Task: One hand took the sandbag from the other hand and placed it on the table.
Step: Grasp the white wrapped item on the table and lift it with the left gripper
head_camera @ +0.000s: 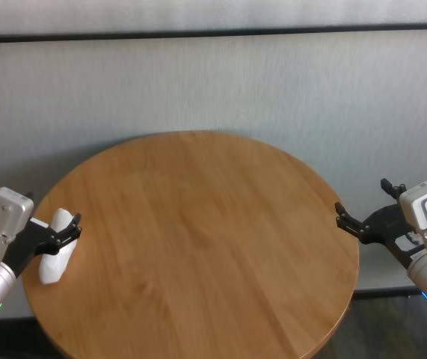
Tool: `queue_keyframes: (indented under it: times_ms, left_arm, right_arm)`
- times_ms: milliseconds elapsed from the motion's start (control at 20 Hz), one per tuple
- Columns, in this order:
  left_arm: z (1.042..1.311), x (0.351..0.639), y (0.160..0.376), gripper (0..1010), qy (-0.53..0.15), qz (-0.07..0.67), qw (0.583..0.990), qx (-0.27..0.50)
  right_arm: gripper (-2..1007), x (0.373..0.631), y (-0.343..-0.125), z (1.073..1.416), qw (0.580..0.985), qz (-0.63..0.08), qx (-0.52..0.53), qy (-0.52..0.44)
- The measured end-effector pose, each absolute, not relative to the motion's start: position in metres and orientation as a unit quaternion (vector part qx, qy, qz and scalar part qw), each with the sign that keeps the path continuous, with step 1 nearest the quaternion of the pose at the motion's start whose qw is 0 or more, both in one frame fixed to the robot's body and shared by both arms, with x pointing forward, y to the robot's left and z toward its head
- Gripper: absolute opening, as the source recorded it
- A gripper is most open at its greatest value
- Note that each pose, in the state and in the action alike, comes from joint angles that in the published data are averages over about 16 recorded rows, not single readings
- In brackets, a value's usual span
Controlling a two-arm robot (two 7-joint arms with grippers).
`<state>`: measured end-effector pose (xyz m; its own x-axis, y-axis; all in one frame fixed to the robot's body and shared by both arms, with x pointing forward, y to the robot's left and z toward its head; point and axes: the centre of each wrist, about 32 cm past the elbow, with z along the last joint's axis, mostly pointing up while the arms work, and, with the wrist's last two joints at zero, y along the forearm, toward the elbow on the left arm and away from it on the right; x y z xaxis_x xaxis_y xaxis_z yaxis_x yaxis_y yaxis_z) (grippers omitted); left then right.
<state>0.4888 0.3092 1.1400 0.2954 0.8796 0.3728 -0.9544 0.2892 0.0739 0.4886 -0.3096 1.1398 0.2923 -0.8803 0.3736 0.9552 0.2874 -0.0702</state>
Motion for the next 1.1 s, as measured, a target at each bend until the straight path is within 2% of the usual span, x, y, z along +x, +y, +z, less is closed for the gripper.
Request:
queue_keyframes:
  times_ms: [1100]
  left_arm:
    - [1.159, 0.493, 0.294, 1002, -0.042, 0.589, 0.792, 0.157]
  right_arm:
    - [1001, 0.489, -0.31, 1.14, 0.791, -0.58, -0.141, -0.132]
